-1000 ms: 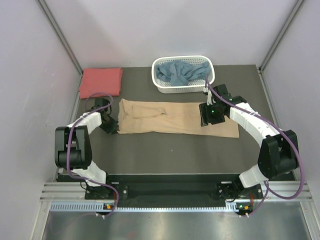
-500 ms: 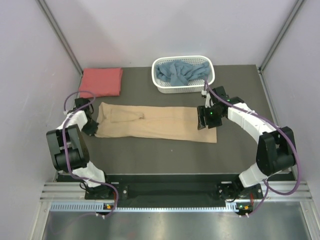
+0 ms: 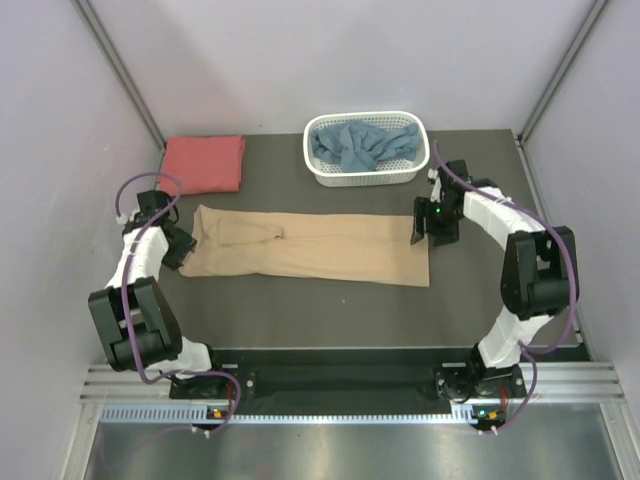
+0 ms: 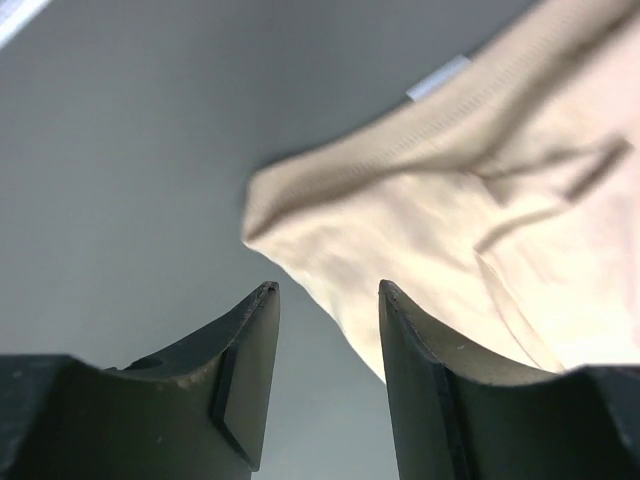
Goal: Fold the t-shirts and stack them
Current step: Fold the tshirt
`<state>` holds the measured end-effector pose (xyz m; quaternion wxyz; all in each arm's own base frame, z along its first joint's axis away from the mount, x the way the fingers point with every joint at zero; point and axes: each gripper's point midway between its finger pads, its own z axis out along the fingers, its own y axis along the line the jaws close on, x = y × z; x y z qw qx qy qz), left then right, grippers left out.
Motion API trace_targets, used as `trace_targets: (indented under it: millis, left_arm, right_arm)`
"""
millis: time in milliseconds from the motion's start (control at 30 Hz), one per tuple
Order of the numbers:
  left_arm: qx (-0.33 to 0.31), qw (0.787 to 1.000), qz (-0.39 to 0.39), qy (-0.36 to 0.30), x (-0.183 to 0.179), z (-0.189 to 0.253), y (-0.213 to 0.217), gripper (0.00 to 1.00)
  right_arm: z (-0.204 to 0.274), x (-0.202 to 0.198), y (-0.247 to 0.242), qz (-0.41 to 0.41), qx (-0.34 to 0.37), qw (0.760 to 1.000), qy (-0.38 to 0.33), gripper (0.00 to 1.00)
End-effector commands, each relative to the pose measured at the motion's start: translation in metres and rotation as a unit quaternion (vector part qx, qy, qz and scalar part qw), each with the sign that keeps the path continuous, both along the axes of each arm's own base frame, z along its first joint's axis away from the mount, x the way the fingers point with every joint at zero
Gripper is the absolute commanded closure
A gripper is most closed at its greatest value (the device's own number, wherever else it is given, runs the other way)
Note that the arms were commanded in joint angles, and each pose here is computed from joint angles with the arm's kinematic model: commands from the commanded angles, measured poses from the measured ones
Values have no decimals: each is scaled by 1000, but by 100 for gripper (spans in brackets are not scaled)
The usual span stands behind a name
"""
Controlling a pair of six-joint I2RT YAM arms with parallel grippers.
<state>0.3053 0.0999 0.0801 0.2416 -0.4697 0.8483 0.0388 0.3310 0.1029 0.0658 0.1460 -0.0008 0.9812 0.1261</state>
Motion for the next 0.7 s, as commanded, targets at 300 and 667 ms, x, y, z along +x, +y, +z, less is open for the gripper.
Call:
trace_targets:
  millis: [300,667]
  left_arm:
    - [-100,987,-83,-91,21,28,-51,54]
    - [-118,984,-88,-102,23,29,-60,55]
  right_arm:
    - [-1,108,-31,-22,9,995,-96,38]
    - [-19,137,-23,-5,71,992,-107,57]
